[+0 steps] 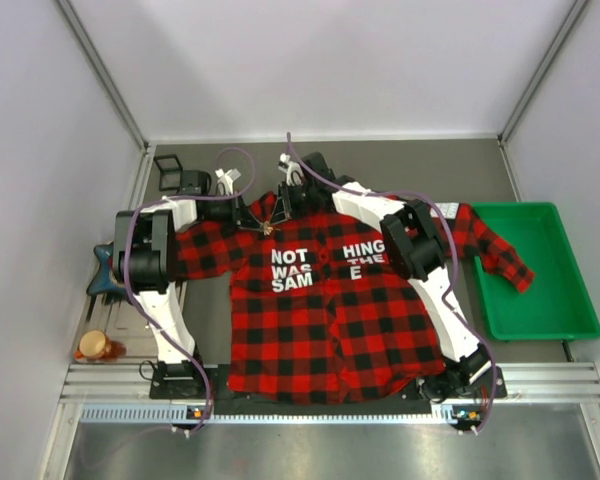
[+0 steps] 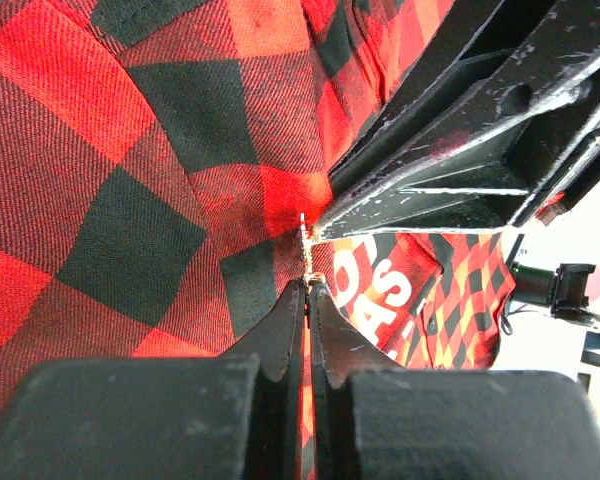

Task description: Pin the brooch onto the clothing

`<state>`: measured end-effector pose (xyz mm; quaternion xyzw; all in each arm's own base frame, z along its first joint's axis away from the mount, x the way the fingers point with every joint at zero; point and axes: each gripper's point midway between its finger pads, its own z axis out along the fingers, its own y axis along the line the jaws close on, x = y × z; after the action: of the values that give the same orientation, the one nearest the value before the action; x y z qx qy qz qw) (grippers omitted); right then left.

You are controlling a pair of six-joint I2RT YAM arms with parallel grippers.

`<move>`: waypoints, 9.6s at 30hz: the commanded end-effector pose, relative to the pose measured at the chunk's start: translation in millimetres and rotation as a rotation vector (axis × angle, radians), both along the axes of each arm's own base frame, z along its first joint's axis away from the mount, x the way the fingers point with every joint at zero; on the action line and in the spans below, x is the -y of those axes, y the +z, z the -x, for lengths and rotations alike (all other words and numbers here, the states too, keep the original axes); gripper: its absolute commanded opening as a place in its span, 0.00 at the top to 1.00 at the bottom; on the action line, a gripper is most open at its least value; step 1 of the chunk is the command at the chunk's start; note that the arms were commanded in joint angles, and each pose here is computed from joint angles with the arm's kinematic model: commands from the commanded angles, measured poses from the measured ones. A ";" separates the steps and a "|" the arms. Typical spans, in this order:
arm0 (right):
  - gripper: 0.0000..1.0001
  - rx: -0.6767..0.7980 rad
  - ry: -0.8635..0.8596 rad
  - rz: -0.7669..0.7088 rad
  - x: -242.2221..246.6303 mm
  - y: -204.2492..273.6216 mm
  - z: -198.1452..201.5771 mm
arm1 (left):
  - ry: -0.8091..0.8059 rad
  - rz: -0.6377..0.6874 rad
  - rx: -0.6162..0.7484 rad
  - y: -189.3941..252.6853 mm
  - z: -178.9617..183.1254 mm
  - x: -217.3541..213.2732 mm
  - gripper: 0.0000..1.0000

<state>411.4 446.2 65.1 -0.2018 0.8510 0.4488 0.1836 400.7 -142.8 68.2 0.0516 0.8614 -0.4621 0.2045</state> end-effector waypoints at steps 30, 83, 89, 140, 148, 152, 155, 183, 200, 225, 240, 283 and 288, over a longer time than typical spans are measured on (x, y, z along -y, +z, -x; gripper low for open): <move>0.99 0.134 0.157 -0.100 23.4 23.0 -11.2 | -0.016 -0.018 -0.098 -39.5 -2.3 -22.7 1.00; 0.82 0.060 0.268 -0.153 -24.7 3.5 20.9 | -0.055 0.055 -0.096 -46.6 -19.2 -0.4 1.00; 0.77 0.041 0.253 -0.136 -25.3 -7.5 20.8 | -0.056 0.060 -0.104 -48.2 -17.3 0.1 1.00; 0.65 -0.001 0.180 -0.095 15.1 -33.2 5.8 | -0.098 0.243 -0.143 -52.2 -7.9 8.6 1.00; 0.65 -0.023 0.206 -0.120 6.6 -33.4 10.9 | -0.130 0.311 -0.131 -42.1 -4.9 12.3 1.00; 0.65 -0.034 0.213 -0.130 6.3 -32.2 13.6 | -0.151 0.339 -0.107 -34.4 -3.2 14.2 1.00; 0.65 -0.037 0.224 -0.148 4.9 -28.8 15.2 | -0.162 0.356 -0.093 -27.4 -2.7 14.9 1.00; 0.76 -0.005 0.364 -0.377 -5.1 38.8 38.1 | -0.257 0.369 0.009 12.6 -4.0 17.4 1.00; 1.00 0.161 0.368 -0.359 -2.2 76.0 36.4 | -0.336 0.256 0.120 34.4 -5.3 14.7 0.79; 1.00 0.330 0.235 -0.322 12.7 106.3 20.0 | 0.054 0.217 0.165 86.1 -32.1 -7.0 0.42; 1.00 0.436 0.261 -0.268 8.5 107.3 28.8 | 0.055 0.249 0.023 78.6 -16.9 16.5 0.39; 1.00 0.584 0.258 -0.170 8.2 103.0 28.4 | 0.052 0.299 -0.139 72.3 -7.5 26.2 0.54; 1.00 0.570 0.268 -0.178 8.1 102.8 30.7 | 0.049 0.293 -0.134 71.6 -7.4 26.5 0.66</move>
<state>388.3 429.9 122.7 -0.3860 0.7319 0.4533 0.3314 401.7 -166.8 124.9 -0.0571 0.8066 -0.5709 0.1425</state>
